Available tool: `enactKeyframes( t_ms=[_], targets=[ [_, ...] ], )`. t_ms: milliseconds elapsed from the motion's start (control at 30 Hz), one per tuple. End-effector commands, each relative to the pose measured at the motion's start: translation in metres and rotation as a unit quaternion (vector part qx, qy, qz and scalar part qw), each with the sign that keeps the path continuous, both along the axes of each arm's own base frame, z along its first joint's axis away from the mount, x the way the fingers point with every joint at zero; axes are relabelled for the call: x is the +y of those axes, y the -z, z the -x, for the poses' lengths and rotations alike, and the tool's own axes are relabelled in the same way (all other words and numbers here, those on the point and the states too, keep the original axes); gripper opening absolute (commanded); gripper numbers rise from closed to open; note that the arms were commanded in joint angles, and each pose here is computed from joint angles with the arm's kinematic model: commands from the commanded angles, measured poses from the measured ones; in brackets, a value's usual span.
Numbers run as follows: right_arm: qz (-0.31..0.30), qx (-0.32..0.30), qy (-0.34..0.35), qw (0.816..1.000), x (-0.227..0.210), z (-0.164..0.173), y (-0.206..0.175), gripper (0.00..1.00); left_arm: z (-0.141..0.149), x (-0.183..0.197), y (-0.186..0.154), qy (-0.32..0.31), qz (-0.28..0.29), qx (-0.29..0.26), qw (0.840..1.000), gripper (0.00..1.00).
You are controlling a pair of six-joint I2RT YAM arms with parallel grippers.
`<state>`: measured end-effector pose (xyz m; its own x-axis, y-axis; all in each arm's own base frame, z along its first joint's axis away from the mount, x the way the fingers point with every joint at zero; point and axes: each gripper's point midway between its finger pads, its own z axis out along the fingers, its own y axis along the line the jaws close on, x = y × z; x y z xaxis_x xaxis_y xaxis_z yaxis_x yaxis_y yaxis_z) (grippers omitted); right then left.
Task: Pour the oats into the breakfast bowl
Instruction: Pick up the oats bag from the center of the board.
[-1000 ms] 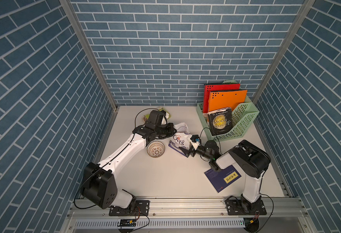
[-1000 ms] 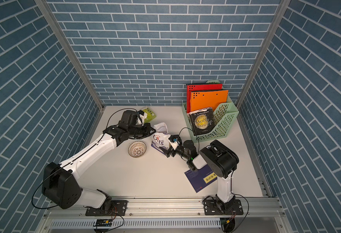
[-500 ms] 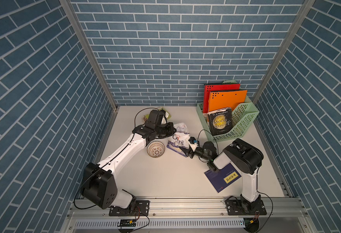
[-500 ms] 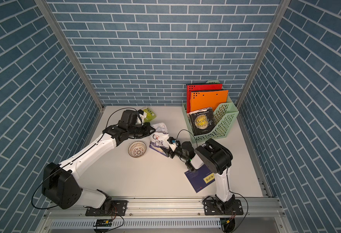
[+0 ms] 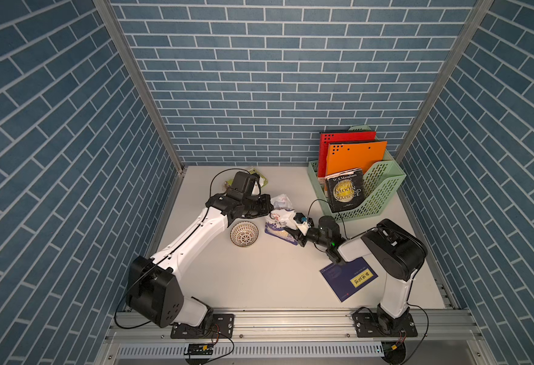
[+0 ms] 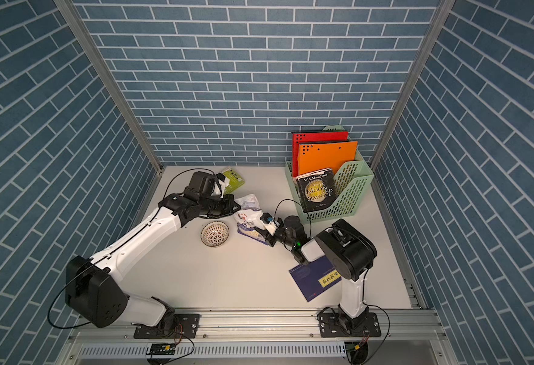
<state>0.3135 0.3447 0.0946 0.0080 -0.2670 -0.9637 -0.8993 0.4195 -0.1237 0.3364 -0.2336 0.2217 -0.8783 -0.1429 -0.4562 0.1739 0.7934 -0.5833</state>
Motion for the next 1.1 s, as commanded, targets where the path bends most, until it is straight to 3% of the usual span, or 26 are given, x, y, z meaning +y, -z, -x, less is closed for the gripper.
enactKeyframes(
  t_ms=[0, 167, 233, 367, 500, 600, 833, 933, 1067],
  targets=[
    [0.032, -0.012, 0.035, 0.999, -0.014, -0.017, -0.007, 0.03, 0.009, -0.002, -0.031, 0.025, 0.017, -0.037, 0.999, 0.07],
    [0.078, -0.047, 0.04, 0.995, -0.02, -0.022, -0.025, 0.0, 0.001, 0.014, -0.057, 0.002, -0.003, -0.101, 0.995, 0.34],
    [0.106, -0.055, 0.04, 0.992, -0.023, -0.023, -0.029, 0.0, 0.0, 0.023, -0.069, -0.012, -0.006, -0.128, 0.992, 0.37],
    [0.167, -0.068, 0.037, 0.983, -0.032, -0.024, -0.039, 0.0, -0.002, 0.053, -0.089, -0.066, -0.016, -0.179, 0.982, 0.57],
    [0.22, -0.081, 0.045, 0.971, -0.046, -0.023, -0.054, 0.0, -0.003, 0.096, -0.077, -0.142, -0.032, -0.179, 0.973, 0.79],
    [0.244, -0.095, 0.056, 0.963, -0.057, -0.022, -0.07, 0.0, -0.001, 0.122, -0.045, -0.182, -0.023, -0.145, 0.972, 0.88],
    [0.312, -0.112, 0.073, 0.941, -0.08, -0.016, -0.1, 0.0, 0.001, 0.155, 0.016, -0.238, 0.037, -0.124, 0.963, 0.99],
    [0.311, -0.114, 0.07, 0.941, -0.081, -0.012, -0.112, 0.0, -0.002, 0.154, 0.033, -0.239, 0.062, -0.117, 0.962, 0.99],
    [0.301, -0.111, 0.072, 0.944, -0.081, -0.008, -0.122, 0.0, -0.002, 0.155, 0.062, -0.236, 0.043, -0.095, 0.966, 0.99]
  ],
)
